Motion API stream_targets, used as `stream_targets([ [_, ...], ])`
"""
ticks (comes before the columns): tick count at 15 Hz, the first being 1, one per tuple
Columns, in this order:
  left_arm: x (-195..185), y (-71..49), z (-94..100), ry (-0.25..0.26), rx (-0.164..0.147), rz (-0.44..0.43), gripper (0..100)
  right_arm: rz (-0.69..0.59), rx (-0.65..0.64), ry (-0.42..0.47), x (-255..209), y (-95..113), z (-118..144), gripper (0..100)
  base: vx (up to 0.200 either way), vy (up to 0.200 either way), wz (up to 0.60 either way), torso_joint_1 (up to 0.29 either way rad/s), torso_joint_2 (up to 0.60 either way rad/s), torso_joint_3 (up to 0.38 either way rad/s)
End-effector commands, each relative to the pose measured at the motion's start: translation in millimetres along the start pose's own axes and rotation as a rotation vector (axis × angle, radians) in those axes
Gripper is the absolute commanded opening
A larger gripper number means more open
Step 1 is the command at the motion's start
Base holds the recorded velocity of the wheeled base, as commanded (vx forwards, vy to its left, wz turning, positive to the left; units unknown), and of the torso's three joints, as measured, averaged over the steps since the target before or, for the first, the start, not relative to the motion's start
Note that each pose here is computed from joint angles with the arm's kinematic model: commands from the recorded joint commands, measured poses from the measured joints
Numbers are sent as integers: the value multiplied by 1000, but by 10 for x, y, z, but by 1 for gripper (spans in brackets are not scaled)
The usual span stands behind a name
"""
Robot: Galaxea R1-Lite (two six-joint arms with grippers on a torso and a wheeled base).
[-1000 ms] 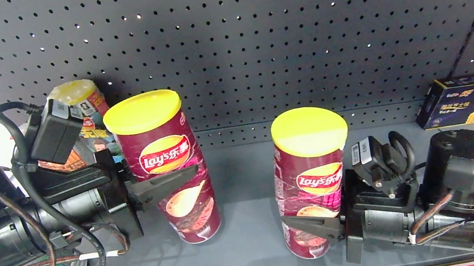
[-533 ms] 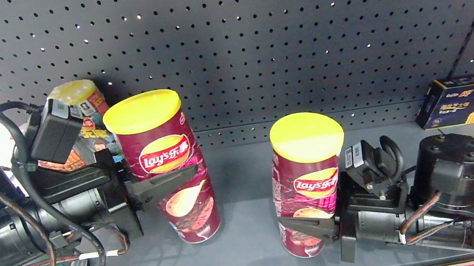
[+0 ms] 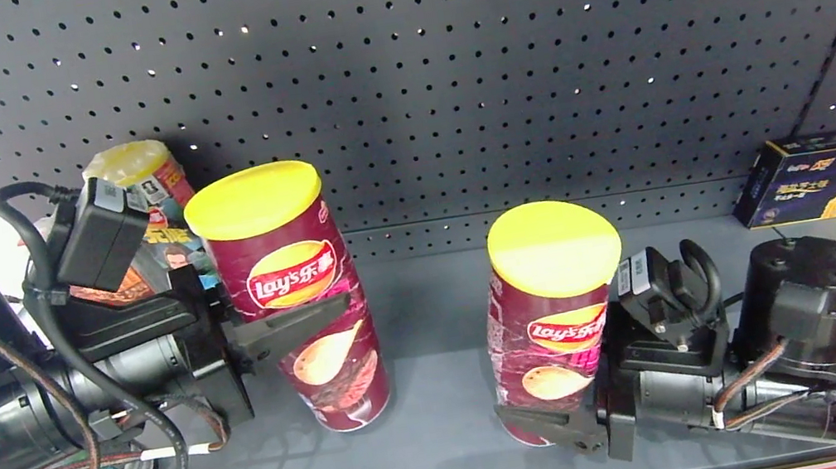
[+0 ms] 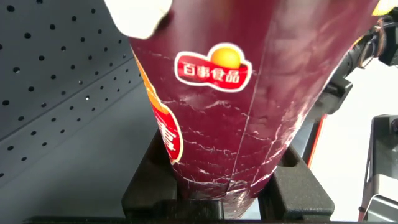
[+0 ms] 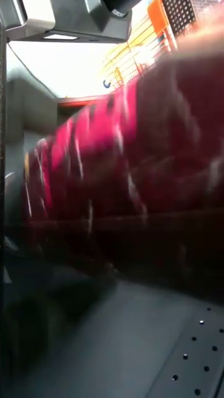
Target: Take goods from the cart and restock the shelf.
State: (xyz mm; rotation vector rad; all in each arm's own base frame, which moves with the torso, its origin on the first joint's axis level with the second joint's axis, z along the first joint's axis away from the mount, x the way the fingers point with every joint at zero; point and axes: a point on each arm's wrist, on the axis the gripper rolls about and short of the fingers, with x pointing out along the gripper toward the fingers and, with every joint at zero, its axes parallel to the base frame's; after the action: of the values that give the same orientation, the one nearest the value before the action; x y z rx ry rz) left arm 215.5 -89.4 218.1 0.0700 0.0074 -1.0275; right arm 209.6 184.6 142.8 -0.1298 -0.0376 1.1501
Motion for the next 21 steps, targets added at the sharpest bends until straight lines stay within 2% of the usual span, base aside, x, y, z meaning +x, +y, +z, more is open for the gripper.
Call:
stream_targets([
  [1, -6, -8, -30, 8, -7, -1, 0, 1, -8, -15, -53, 24, 52, 100, 0, 0, 0, 0, 0, 0],
  [8, -5, -23, -58, 16, -12, -5, 0, -15, -43, -84, -473, 186, 289, 100, 0, 0, 0, 0, 0, 0],
  [12, -5, -22, -54, 15, -11, -3, 0, -57, -52, -94, -817, 272, 302, 100, 0, 0, 0, 0, 0, 0],
  [17, -4, -26, -46, 13, -9, -4, 0, -210, -87, -128, -1425, 388, 306, 100, 0, 0, 0, 0, 0, 0],
  [19, -6, -26, -37, 9, -6, -4, 0, -323, -124, -159, -1657, 403, 376, 100, 0, 0, 0, 0, 0, 0],
  [21, -7, -22, -33, 8, -5, -2, 0, -489, -153, -158, -1955, 507, 399, 100, 0, 0, 0, 0, 0, 0],
])
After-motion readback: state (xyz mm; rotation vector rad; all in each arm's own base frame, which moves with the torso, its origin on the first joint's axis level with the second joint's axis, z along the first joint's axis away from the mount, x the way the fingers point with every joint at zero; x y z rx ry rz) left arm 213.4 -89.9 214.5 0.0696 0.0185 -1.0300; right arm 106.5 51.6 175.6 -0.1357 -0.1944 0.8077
